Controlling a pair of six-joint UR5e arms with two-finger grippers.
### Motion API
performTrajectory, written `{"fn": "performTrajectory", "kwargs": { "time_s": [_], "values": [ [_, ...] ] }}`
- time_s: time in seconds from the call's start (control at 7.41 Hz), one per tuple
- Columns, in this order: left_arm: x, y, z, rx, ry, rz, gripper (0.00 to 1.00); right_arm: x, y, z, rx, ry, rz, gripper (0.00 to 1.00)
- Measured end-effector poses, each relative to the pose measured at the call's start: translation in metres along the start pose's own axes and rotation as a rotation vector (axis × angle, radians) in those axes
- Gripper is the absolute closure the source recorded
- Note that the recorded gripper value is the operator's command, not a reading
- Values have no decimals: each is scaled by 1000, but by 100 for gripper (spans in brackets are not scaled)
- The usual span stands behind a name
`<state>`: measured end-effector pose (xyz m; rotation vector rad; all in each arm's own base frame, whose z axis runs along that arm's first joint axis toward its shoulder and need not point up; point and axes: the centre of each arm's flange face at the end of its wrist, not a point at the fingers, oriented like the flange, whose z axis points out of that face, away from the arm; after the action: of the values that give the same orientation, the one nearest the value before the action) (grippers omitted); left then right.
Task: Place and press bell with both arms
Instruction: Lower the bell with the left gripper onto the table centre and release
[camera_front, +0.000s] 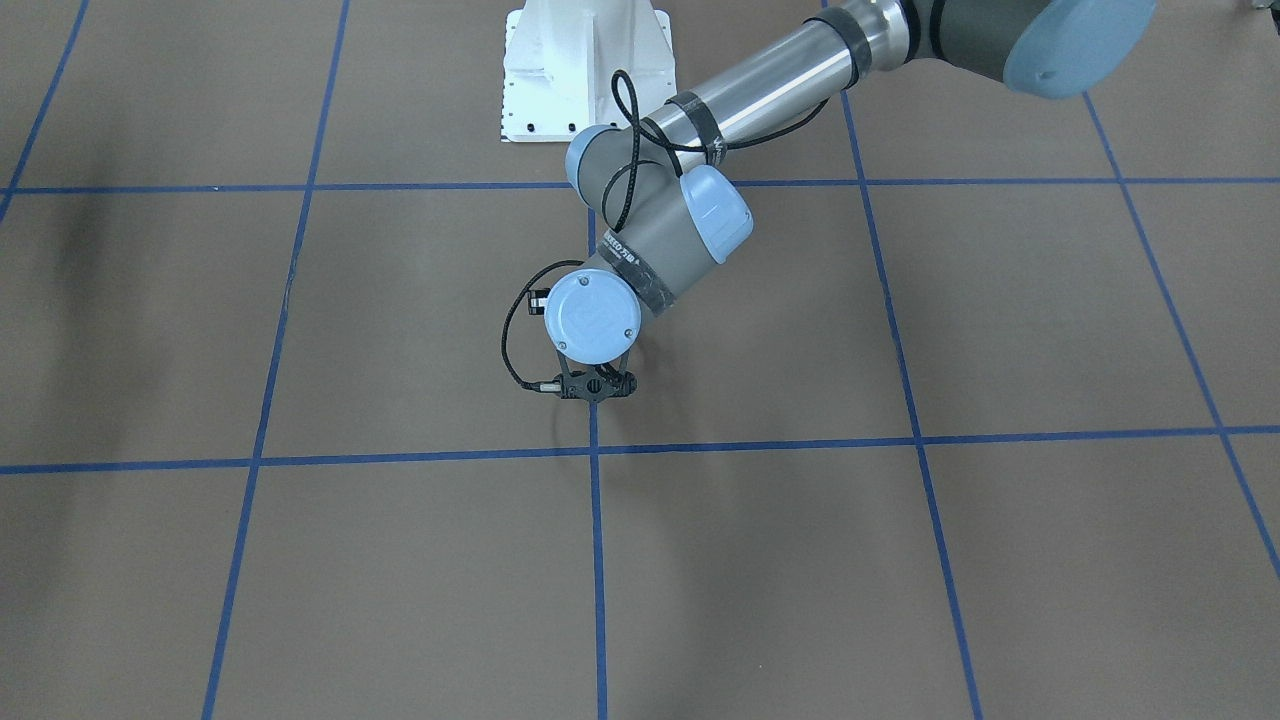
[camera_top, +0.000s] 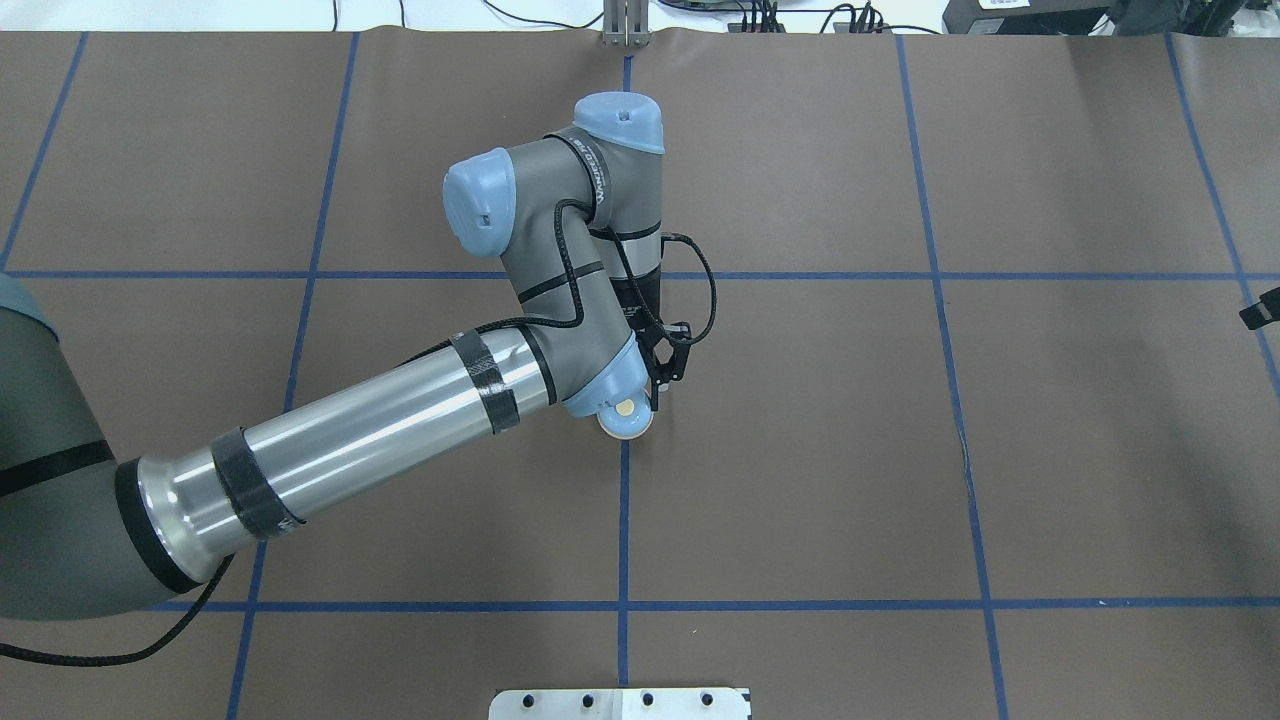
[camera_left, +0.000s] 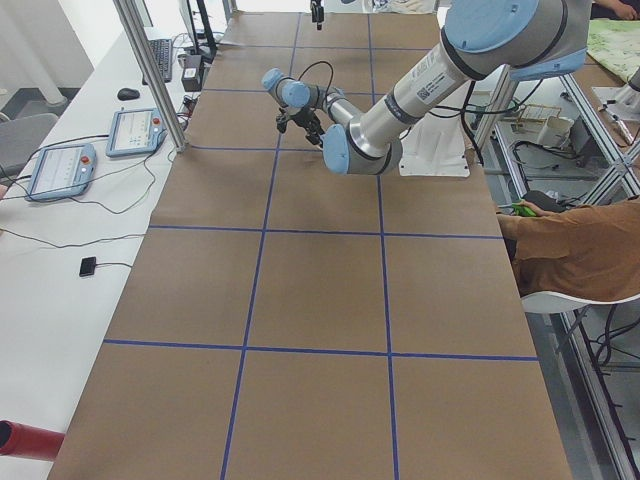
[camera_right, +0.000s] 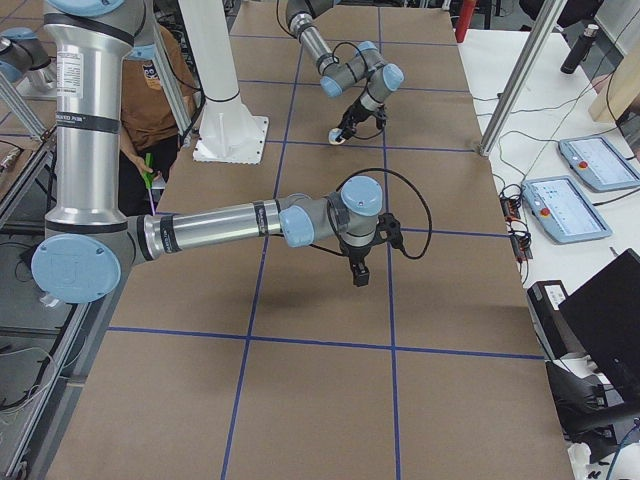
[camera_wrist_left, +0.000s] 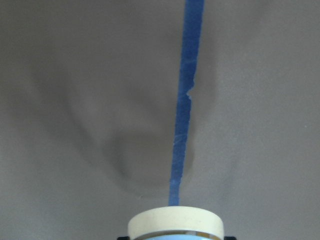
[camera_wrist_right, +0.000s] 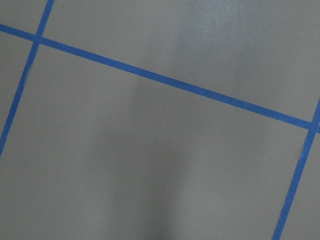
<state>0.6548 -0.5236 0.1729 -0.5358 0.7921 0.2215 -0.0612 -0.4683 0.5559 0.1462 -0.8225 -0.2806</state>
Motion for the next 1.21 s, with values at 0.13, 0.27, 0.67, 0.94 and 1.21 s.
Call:
{"fn": "performTrajectory", "kwargs": {
  "time_s": [0.13,0.27,0.67,0.94,1.21],
  "values": [
    [0,-1,3,4,-5,-1,86,1,0,1,-2,0,3,0],
    [0,-3,6,4,-7,-3,79,2,1,2,-5,1,5,0],
    [0,-5,12,5,-6,0,57,3,-5,4,-5,0,4,0],
    [0,-6,13,5,-5,1,38,3,-6,4,-5,-1,4,0],
    [0,-6,14,7,-6,-3,34,3,-7,4,-5,-1,3,0]
  ]
}}
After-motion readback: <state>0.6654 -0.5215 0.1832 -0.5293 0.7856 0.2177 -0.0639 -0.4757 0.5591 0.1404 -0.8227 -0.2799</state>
